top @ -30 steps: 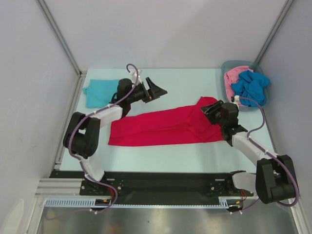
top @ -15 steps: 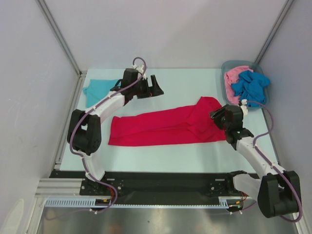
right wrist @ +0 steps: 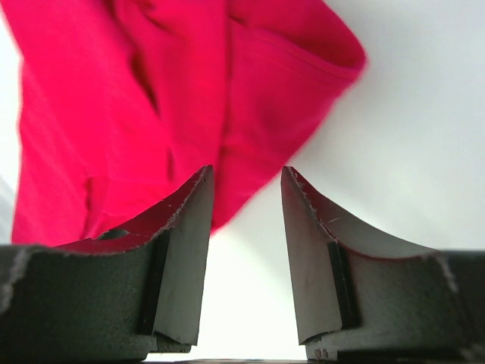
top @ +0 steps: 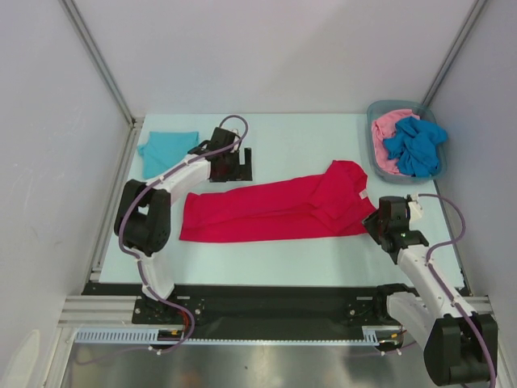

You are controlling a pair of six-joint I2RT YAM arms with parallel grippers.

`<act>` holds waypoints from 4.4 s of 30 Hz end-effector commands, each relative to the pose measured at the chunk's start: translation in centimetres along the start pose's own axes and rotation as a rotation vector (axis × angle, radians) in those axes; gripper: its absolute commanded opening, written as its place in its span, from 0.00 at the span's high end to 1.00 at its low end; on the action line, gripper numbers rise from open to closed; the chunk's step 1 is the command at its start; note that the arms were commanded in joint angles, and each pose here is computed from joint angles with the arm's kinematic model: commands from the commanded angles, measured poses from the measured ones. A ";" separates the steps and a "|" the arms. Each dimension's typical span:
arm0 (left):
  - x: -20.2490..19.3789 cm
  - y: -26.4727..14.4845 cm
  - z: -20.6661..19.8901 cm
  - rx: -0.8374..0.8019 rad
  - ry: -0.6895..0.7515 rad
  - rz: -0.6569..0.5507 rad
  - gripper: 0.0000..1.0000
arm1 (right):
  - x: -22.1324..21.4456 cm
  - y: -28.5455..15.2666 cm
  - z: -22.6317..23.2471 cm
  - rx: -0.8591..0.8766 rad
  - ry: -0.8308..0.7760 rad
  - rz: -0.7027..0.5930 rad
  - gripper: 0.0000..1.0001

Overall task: Fold and stack the t-shirts
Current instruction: Fold the tshirt

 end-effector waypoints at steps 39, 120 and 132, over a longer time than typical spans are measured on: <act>1.4 -4.0 -1.2 -0.154 0.005 -0.042 0.00 | -2.0 3.6 -2.0 0.071 0.131 -0.020 0.41; -3.8 -0.2 11.5 0.196 -0.172 0.122 0.00 | 2.6 8.8 5.4 0.243 0.225 -0.047 1.00; -3.9 0.8 12.2 0.231 -0.153 0.170 0.11 | 2.6 8.7 5.4 0.249 0.231 -0.047 1.00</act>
Point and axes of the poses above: each gripper's point midway between its finger pads, its own y axis out along the fingers, its own z axis along the line the jaws close on, x = y × z, the point moved 9 cm from there along -y, back along the fingers, and after that the axes turned 1 degree about -y, right-handed, at the moved point
